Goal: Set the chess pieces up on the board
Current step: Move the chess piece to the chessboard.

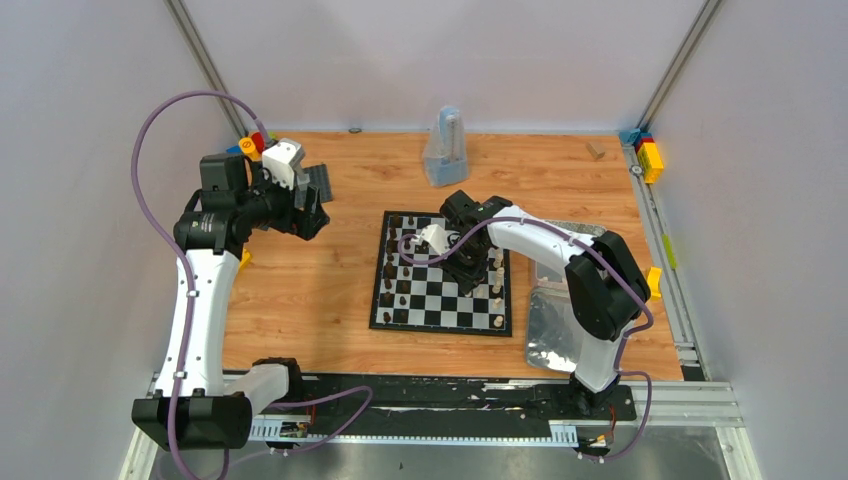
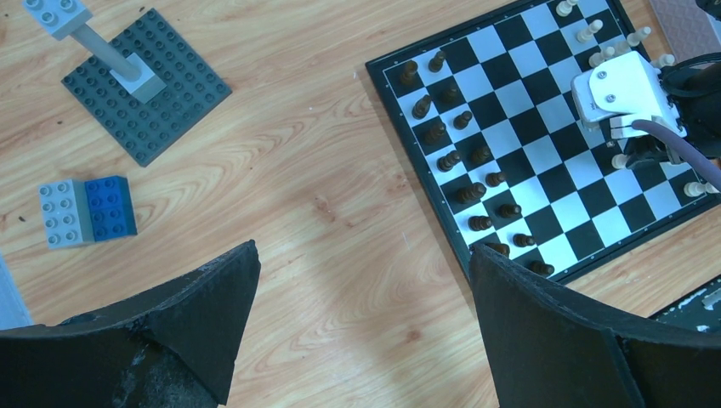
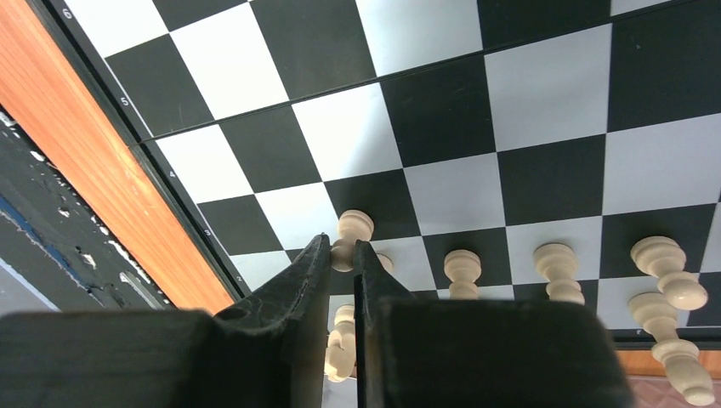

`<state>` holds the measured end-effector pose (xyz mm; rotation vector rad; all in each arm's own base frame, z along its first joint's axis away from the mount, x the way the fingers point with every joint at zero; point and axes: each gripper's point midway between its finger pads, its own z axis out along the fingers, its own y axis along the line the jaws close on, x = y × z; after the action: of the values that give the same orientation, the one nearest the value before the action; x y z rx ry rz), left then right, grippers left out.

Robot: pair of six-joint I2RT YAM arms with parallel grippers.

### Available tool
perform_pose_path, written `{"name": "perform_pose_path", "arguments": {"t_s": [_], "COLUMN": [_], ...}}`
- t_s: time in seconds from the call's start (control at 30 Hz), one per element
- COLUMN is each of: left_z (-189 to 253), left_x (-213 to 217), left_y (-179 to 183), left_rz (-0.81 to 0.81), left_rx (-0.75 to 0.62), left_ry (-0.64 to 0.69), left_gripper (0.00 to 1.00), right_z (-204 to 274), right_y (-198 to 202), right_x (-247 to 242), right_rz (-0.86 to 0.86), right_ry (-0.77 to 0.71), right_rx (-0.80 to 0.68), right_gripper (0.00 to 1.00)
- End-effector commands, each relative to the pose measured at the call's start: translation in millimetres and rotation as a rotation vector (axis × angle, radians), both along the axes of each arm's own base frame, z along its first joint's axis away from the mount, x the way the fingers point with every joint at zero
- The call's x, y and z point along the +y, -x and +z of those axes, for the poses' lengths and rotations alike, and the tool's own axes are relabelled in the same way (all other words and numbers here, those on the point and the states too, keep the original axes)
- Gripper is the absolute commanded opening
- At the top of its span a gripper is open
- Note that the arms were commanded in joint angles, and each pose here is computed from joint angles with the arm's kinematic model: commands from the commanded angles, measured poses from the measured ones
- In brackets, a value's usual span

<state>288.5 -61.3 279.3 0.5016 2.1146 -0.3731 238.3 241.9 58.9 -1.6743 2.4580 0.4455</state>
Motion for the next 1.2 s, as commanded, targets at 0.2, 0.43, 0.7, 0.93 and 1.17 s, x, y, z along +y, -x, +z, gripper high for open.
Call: {"name": "perform_pose_path", "arguments": {"t_s": [0.2, 0.43, 0.7, 0.93, 1.17], "left_z": [11.9, 13.7, 13.6, 13.5, 12.7], "left_x": [-2.4, -4.7, -6.9, -7.0, -6.9], "left_y": [-8.4, -7.9, -6.4, -5.1, -5.7], "left_rz": [-0.004, -0.01, -0.015, -0.015, -0.015], "left_rx": [-0.039, -0.039, -0.036, -0.035, -0.035], "left_ry": [0.025, 0.039, 0.052, 0.052, 0.052], "left_gripper": [1.0, 1.0, 1.0, 1.0, 1.0], "right_z": [22.1, 13.9, 7.5, 9.2, 5.7], "right_y": [26.4, 35.6, 32.2, 27.2, 24.7], "right_x": [6.2, -11.4, -21.8, -21.8, -21.3], "right_rz": [0.014, 0.001, -0.015, -0.027, -0.027], "right_ry": [-0.063, -0.012, 0.018, 0.006, 0.01], "right_rx": [0.035, 0.026, -0.007, -0.013, -0.015], "right_gripper": [0.02, 0.01, 0.01, 0.01, 0.02]}}
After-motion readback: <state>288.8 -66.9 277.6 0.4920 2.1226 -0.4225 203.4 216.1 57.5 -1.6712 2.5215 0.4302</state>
